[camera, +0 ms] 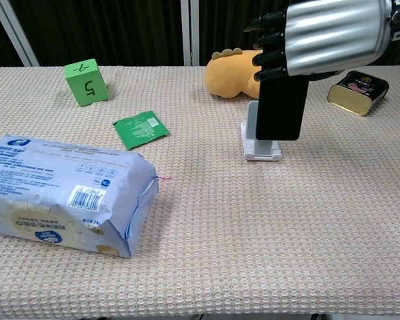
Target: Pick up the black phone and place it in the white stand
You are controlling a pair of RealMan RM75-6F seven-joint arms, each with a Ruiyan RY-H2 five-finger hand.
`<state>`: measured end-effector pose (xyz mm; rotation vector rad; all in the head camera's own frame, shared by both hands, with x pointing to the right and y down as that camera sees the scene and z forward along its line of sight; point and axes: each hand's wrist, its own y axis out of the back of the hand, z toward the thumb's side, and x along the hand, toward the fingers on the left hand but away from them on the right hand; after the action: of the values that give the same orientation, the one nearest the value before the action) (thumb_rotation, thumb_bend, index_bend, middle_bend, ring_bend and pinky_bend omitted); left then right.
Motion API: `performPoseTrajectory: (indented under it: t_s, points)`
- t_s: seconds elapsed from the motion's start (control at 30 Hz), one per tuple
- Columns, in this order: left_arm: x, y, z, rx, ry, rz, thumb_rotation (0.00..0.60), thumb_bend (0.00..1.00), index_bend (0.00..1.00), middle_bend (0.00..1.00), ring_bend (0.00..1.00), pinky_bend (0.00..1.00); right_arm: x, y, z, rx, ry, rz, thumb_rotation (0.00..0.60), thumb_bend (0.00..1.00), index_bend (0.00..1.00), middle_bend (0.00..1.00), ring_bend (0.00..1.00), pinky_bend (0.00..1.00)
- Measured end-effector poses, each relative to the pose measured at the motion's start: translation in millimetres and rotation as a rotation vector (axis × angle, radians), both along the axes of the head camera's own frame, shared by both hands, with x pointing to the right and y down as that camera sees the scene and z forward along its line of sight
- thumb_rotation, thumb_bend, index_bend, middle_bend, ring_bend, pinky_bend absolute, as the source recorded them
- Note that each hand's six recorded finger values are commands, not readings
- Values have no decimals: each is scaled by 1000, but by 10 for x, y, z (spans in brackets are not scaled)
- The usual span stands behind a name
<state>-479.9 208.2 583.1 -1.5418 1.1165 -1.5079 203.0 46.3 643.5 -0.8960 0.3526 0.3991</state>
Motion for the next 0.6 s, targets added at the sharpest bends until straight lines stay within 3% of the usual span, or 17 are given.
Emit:
performPoseTrajectory:
  t_s: [0.6]
  points:
    - [-72,29,1,-1,4,-13,303,48,74,8,0,93,-143,92,193,-13,15,28,600,679,752,586,587,187]
